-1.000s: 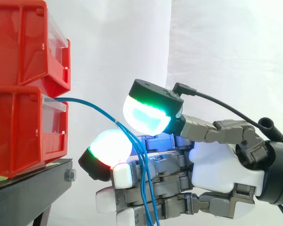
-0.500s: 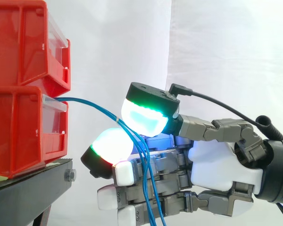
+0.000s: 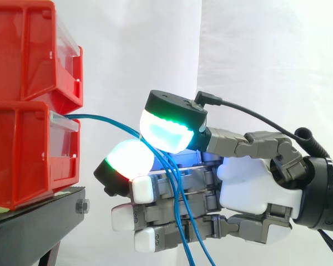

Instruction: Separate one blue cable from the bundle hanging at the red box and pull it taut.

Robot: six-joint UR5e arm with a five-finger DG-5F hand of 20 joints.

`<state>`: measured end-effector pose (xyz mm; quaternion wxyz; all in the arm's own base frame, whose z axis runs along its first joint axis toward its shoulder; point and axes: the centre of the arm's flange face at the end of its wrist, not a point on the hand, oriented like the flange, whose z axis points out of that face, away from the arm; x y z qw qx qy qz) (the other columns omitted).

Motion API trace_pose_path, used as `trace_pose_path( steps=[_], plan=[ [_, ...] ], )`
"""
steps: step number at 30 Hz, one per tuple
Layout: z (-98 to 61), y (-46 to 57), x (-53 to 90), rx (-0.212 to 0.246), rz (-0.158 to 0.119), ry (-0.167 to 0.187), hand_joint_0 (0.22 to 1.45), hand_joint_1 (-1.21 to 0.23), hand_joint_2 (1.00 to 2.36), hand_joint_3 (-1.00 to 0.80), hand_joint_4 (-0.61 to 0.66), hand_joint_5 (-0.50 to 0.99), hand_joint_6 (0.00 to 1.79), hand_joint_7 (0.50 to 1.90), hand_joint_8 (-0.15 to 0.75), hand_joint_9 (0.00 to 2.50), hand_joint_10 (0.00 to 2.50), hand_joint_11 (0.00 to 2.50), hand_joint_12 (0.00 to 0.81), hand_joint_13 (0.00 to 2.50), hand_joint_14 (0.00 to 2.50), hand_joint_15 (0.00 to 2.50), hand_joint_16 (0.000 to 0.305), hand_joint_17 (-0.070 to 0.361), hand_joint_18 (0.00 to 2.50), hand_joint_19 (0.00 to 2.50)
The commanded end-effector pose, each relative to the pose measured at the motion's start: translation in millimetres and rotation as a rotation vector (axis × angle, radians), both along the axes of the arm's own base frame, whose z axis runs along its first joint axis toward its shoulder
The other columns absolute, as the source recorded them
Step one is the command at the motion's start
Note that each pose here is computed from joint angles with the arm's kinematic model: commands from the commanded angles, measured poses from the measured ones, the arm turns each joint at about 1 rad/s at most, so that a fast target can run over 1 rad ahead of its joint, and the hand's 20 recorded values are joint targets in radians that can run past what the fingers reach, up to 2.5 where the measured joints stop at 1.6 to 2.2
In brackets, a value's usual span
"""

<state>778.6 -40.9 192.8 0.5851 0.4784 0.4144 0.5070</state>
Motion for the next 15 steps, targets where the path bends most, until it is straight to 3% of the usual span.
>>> trace_pose_path(
  steps=[1,11,15],
  plan=[
    [1.1,-0.4,0.6,0.0,-0.001,-0.002,0.69,-0.62,1.02,-0.24,0.21,-0.11,0.51,1.44,0.348,0.96,0.02,0.51,0.257,0.85,0.01,0.32,0.027,0.06,0.85,0.22],
    [0.2,4.1,0.3,0.0,0.003,0.001,0.69,-0.72,1.03,-0.18,0.22,-0.17,0.68,1.24,0.358,0.95,0.02,0.58,0.273,0.86,0.01,0.34,0.028,0.062,0.83,0.21],
    [-0.5,4.1,-0.2,0.002,0.004,0.006,0.62,-0.66,1.01,-0.41,0.23,-0.18,0.72,1.16,0.356,0.96,0.02,0.59,0.281,0.88,0.01,0.35,0.028,0.064,0.82,0.22]
  ],
)
